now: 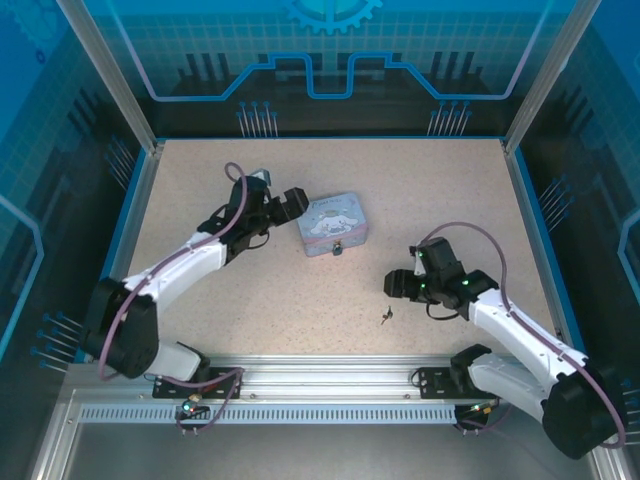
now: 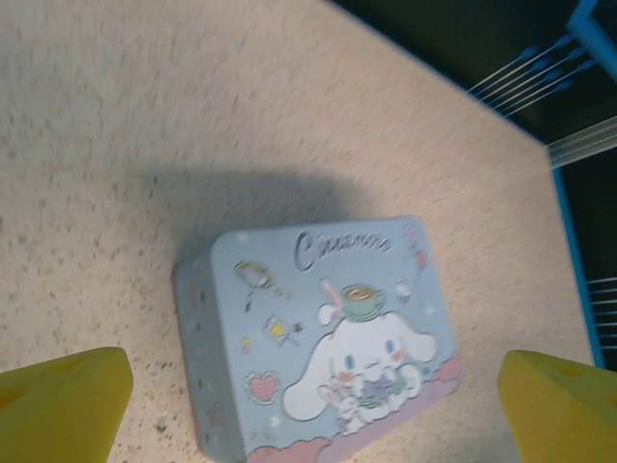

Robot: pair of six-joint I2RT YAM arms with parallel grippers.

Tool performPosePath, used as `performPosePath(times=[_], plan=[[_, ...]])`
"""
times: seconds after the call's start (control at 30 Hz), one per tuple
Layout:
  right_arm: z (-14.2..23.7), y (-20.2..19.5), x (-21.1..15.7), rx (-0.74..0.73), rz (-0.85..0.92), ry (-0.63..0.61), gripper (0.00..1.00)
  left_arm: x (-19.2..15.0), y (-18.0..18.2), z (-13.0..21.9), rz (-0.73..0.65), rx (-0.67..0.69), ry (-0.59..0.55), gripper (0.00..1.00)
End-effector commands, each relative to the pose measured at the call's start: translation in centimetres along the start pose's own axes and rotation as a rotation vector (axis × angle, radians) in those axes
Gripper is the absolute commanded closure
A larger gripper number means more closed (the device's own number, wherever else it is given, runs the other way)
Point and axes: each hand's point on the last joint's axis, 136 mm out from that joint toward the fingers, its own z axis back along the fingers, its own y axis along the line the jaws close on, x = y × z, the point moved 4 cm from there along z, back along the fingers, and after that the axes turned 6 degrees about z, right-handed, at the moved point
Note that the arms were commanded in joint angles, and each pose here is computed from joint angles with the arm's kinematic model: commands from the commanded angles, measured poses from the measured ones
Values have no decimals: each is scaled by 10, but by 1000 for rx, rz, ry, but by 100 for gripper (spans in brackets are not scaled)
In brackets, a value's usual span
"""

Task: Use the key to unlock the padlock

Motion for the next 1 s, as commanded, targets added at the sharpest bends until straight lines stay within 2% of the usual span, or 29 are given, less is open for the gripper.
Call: performPosePath(times=[0.0,0.23,0.47,0.97], plan=[[-11,-3,-30,-35,-110,111,37,-1,13,11,-60,55,-29,1],[-27,-12,-51,-122,-236,177,46,-3,15,15,-62,48,-36,1],[-35,-6,-52,-143,-244,206,58,-2,13,10,-60,35,-25,1],[-49,-1,-52,-159,-254,233,71,-2,13,12,-61,21,-32,1]])
